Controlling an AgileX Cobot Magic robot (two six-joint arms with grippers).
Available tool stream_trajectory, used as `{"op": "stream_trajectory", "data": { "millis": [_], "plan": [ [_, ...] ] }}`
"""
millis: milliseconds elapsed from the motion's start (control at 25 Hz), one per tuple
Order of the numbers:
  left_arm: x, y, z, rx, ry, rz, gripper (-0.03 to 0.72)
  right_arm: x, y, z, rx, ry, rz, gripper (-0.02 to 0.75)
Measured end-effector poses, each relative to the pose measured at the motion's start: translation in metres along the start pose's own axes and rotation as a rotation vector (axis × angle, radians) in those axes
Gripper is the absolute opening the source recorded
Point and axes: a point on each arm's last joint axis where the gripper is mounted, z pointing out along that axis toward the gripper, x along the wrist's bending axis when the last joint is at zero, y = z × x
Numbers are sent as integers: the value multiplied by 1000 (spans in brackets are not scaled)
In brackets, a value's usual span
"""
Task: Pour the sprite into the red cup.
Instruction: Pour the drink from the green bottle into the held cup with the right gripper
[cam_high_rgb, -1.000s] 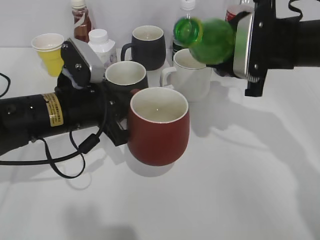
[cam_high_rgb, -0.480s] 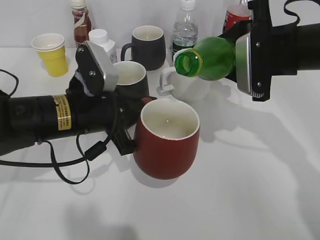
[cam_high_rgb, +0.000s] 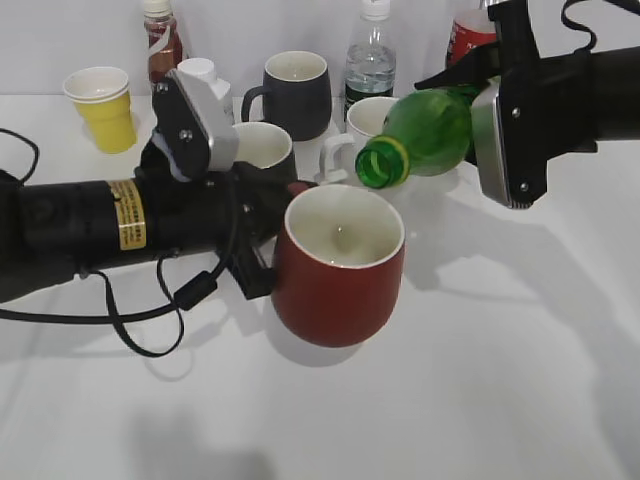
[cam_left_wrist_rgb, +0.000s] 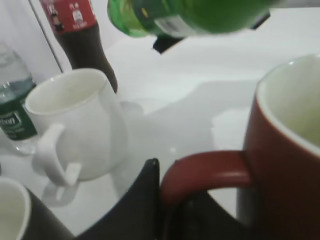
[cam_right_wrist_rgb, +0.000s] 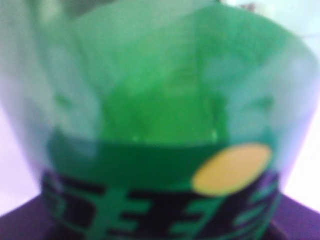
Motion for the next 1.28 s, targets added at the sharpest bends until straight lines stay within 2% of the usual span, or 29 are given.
{"op": "stream_trajectory", "data": {
  "millis": [640, 1280],
  "plan": [
    [-1, 7, 4, -8, -53, 81, 49, 0, 0, 0, 3, -4, -122, 428],
    [-8, 1, 9, 38, -71, 84, 49, -3, -2, 0, 22, -36, -193, 428]
  ]
}}
